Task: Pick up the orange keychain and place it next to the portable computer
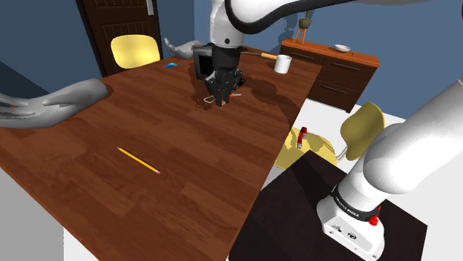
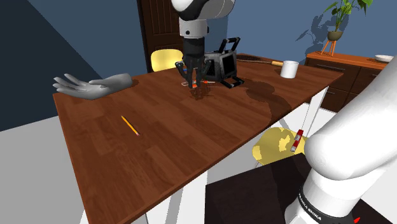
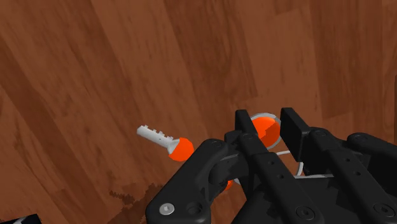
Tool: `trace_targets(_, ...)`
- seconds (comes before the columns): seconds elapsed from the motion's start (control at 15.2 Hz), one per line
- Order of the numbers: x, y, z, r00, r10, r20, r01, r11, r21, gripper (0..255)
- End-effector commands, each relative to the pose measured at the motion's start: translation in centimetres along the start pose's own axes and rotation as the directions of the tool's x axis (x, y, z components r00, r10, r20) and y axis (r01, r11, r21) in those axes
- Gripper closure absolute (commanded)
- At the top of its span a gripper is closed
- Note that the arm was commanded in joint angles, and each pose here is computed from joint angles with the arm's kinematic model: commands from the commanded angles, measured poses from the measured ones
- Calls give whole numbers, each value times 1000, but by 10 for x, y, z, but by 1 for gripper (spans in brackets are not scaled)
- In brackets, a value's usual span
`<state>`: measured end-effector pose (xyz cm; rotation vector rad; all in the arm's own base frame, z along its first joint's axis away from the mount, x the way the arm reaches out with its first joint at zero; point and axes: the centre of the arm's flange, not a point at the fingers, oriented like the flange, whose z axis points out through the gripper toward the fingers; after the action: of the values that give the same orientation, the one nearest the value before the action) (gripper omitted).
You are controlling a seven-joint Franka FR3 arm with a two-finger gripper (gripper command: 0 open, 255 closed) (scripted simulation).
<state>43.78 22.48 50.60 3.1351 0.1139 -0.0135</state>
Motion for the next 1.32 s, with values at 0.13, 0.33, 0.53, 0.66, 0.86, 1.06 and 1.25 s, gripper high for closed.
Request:
trace_targets(0.13,0,1,-22,1000,0,0,0,1000,0,255)
trace_targets(0.33,-1,1,-38,1000,0,0,0,1000,0,255)
trace_targets(0.53,-1,1,-54,1000,0,0,0,1000,0,255)
trace_targets(0.66,-1,1,-64,1000,0,0,0,1000,0,255)
trace_targets(0.86,-1,1,-80,1000,0,0,0,1000,0,255)
trace_targets(1.06,-1,1,-96,1000,0,0,0,1000,0,255)
trace_targets(1.25,-1,2,-112,1000,0,0,0,1000,0,255)
